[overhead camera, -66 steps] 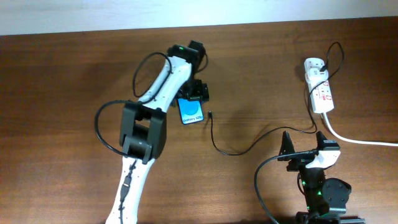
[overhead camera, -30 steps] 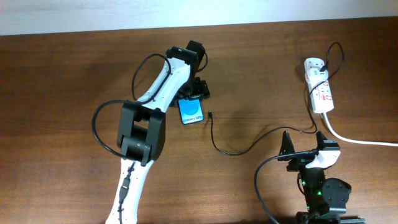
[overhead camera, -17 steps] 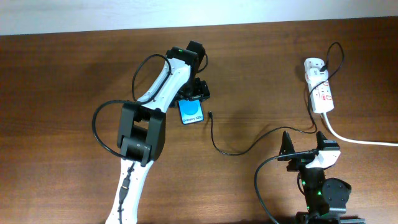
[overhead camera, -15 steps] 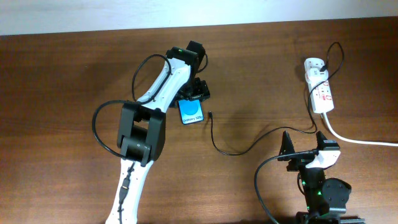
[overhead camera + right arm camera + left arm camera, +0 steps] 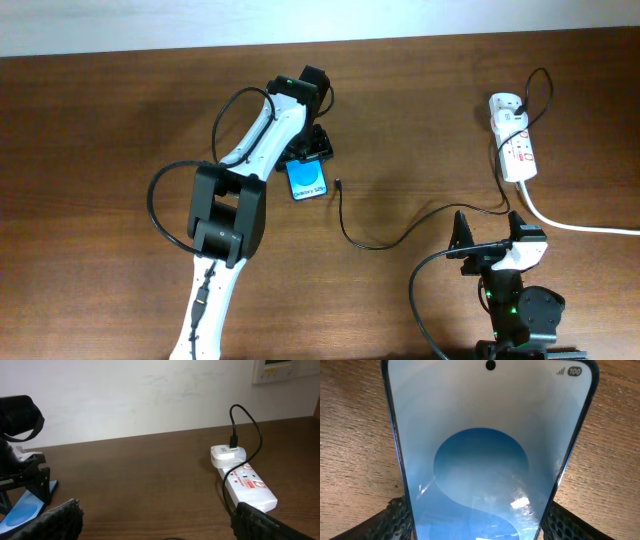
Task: Plug charger to phone and switch on socket
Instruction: 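Close the left gripper on the phone's long edges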
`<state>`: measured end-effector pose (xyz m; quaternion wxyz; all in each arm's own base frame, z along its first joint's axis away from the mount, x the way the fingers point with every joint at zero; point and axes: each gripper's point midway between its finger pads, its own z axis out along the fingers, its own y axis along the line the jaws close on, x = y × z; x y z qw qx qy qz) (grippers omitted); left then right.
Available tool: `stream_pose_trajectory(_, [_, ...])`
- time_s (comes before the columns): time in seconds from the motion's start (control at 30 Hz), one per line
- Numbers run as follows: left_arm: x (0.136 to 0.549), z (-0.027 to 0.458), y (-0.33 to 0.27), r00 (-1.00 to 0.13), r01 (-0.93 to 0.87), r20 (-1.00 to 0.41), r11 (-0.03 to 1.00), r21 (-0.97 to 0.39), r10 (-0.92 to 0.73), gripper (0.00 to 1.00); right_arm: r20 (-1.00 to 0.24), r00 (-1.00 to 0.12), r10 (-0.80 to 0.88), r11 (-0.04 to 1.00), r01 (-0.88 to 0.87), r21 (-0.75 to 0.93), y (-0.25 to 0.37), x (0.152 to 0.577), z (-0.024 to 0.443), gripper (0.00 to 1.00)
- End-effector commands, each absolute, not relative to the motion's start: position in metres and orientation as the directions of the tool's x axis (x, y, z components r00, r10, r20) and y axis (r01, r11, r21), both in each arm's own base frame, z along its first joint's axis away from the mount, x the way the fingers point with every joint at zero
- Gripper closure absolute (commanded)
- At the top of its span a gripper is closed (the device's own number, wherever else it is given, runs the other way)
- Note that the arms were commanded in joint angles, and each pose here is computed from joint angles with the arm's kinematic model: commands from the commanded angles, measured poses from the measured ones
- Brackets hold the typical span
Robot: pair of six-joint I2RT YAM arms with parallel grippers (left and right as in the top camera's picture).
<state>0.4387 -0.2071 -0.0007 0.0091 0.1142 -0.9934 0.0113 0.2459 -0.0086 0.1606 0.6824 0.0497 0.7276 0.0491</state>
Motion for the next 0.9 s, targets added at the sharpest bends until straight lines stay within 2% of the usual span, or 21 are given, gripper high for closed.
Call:
stream_pose_trajectory(0.0, [0.414, -0.043, -0.212, -0.963, -0.233, 0.143, 0.972, -0.005, -0.230, 0.31, -0.987, -0.066, 0.144, 0.990, 0.006, 0.144, -0.008, 0.246, 0.159, 0.01])
stream_pose_trajectory(0.43, [0.410, -0.041, -0.209, -0.960, -0.234, 0.159, 0.972, 0.008, -0.233, 0.49, -0.987, -0.066, 0.144, 0.990, 0.006, 0.144, -0.008, 0.246, 0.159, 0.01])
stream_pose_trajectory(0.87, [0.432, 0.009, -0.215, -0.974, -0.205, 0.101, 0.978, -0.036, -0.201, 0.54, -0.987, -0.066, 0.144, 0.990, 0.006, 0.144, -0.008, 0.246, 0.159, 0.01])
